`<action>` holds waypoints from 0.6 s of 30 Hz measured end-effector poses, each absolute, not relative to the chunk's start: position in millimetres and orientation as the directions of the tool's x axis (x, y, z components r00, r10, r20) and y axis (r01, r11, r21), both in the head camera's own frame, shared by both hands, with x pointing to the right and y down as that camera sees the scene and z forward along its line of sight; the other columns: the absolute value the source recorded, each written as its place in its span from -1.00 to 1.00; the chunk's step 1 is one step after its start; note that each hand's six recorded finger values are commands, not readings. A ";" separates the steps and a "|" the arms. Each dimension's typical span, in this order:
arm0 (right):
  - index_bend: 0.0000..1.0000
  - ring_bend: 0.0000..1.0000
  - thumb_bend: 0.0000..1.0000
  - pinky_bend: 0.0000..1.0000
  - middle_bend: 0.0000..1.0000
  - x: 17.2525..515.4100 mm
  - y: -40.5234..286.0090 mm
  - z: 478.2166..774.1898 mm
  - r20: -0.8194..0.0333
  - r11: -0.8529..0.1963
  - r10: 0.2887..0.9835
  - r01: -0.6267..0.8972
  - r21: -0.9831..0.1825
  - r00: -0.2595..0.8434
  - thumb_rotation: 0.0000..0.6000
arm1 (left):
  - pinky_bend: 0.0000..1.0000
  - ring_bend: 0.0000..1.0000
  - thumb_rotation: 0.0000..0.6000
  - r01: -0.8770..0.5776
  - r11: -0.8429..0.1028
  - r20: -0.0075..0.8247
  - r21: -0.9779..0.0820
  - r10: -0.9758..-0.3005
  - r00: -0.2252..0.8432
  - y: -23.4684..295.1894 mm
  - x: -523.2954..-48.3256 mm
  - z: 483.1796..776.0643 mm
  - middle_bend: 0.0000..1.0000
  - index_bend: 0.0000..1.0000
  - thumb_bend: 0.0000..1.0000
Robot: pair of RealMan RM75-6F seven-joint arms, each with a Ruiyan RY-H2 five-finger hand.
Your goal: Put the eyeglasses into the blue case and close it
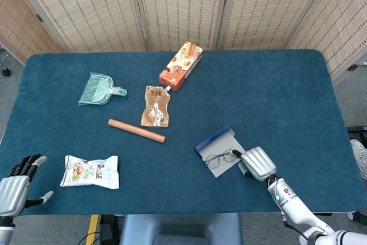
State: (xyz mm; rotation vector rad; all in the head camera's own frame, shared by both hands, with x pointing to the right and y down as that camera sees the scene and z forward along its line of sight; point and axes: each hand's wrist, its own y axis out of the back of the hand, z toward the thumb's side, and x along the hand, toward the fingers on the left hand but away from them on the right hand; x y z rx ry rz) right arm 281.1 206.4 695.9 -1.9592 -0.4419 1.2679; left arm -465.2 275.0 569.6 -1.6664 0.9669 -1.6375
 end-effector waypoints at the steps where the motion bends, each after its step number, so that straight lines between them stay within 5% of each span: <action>1: -0.40 1.00 0.15 1.00 1.00 281.7 206.7 695.2 -0.626 -0.658 0.636 -0.107 -0.745 0.450 1.00 | -0.57 -0.79 1.00 -0.086 -0.551 0.555 -0.830 -0.832 -0.026 274.7 -464.6 569.4 -0.74 -0.64 -0.61; 7: -0.42 1.00 -0.19 1.00 1.00 277.8 198.6 687.6 -0.569 -0.613 0.681 -0.065 -0.787 0.461 1.00 | -0.57 -0.79 1.00 -0.084 -0.547 0.551 -0.833 -0.834 -0.026 274.3 -464.8 567.6 -0.74 -0.64 -0.61; 11: -0.73 1.00 -0.48 1.00 1.00 269.9 188.0 685.5 -0.516 -0.562 0.725 -0.043 -0.826 0.457 1.00 | -0.57 -0.79 1.00 -0.085 -0.549 0.553 -0.831 -0.833 -0.024 274.8 -464.0 567.6 -0.74 -0.64 -0.61; 18: -0.77 1.00 -0.53 1.00 1.00 239.4 174.0 699.4 -0.519 -0.554 0.725 -0.064 -0.830 0.453 1.00 | -0.57 -0.79 1.00 -0.086 -0.548 0.552 -0.832 -0.833 -0.027 275.5 -465.3 566.6 -0.74 -0.64 -0.61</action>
